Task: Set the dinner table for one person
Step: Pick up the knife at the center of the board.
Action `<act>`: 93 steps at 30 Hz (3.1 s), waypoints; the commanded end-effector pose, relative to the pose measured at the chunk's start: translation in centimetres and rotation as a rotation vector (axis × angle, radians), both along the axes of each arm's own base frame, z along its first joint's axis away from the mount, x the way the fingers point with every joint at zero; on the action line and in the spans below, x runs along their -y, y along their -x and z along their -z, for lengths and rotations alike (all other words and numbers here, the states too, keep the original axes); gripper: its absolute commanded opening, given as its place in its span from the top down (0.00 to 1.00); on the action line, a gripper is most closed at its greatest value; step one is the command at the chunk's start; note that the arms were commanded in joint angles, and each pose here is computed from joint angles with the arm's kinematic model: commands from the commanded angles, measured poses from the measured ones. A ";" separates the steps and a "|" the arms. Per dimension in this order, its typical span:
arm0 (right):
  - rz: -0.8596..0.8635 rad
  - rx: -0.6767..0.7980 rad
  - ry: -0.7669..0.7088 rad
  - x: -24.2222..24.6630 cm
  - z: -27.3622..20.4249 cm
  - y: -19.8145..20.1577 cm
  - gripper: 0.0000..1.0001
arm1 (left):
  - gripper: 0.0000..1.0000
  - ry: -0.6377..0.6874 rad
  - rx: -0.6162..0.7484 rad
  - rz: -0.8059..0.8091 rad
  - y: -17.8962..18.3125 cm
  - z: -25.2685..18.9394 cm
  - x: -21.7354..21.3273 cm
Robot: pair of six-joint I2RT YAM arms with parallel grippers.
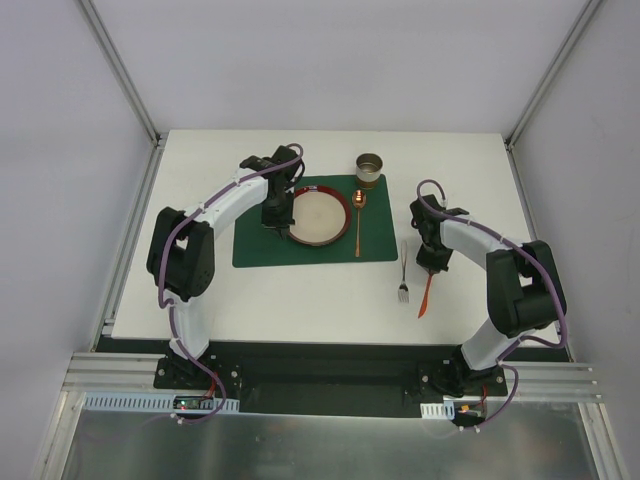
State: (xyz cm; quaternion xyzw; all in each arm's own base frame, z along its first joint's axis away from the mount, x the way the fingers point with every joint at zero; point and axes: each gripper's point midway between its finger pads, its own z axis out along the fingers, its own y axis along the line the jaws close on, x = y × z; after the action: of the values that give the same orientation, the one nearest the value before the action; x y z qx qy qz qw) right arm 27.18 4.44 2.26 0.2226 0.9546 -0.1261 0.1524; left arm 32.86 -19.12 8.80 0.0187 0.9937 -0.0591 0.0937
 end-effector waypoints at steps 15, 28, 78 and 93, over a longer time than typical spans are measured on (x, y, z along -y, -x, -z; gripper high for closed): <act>-0.075 0.021 0.098 1.0 -4.8 -3.5 0.96 | 0.93 0.025 0.007 -0.004 -0.4 -0.8 0.1; -0.069 -0.012 0.080 1.1 -2.3 -1.7 0.69 | 0.94 0.030 -0.001 -0.006 -0.4 -0.7 0.3; -0.099 -0.019 -0.001 1.2 -2.0 -2.3 0.99 | 0.95 0.024 -0.016 -0.006 -0.4 0.0 0.3; -0.141 0.036 0.068 2.1 -5.8 -4.7 0.99 | 0.96 0.038 -0.025 -0.004 -0.4 0.0 0.6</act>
State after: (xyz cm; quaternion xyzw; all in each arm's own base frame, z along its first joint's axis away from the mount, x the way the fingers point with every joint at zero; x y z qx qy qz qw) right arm 30.67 2.83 5.62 0.1590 0.9639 -0.1366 0.1639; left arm 32.75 -19.59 8.17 0.0200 0.9942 -0.0680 0.0812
